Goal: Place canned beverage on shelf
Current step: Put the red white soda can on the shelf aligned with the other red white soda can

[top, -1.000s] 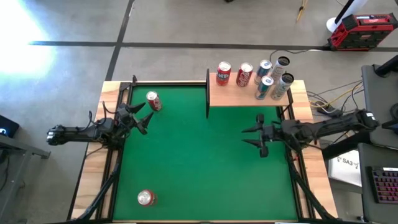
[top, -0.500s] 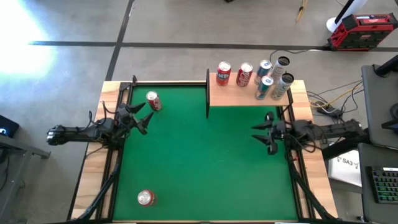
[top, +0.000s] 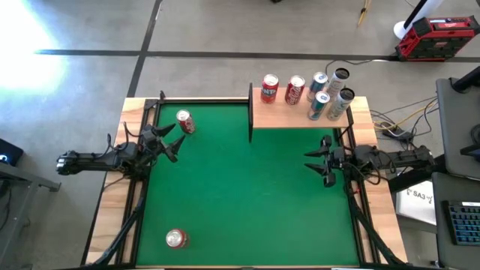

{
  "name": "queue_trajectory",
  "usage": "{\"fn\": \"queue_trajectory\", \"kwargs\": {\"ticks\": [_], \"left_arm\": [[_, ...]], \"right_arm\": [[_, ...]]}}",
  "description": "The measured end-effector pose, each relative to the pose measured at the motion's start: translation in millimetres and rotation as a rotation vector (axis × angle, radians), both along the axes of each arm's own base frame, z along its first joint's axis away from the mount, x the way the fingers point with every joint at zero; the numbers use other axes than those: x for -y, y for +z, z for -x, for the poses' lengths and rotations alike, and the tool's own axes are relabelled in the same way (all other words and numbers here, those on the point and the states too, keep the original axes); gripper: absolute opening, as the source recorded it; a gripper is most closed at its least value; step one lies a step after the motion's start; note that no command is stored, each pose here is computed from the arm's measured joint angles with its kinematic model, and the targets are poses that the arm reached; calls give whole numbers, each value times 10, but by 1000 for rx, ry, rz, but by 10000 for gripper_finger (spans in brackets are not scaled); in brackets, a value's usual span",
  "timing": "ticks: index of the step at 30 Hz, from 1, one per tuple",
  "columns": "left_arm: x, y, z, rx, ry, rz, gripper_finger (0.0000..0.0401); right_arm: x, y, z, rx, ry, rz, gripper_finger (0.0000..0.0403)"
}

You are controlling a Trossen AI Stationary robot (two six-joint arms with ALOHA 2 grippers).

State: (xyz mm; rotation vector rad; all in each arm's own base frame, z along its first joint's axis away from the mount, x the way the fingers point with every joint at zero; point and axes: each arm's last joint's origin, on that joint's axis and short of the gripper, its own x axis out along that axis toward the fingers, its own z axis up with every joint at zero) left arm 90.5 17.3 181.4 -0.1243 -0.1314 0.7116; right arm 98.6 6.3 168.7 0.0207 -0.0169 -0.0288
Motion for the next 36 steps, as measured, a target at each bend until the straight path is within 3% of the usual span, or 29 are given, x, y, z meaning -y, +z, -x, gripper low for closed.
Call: {"fn": "queue_trajectory", "kwargs": {"ticks": [22,26,32,34,36], "left_arm": [[-1,4,1,2,2,-3,324],[-17,77,25,23,75,-60,324],[-13,89,23,-87,80,-194,324],[-7,86,17,21,40,-79,324],[-5,50,-6,156,3,121,324]], "right_arm": [[0,-7,-2,-5,0,-7,173],[0,-7,-2,-4,-1,-7,173],[0,-5,-2,-5,-1,-7,173],[0,-2,-1,-4,-1,-7,173],[0,1,-1,-4,-1,-7,173]]}}
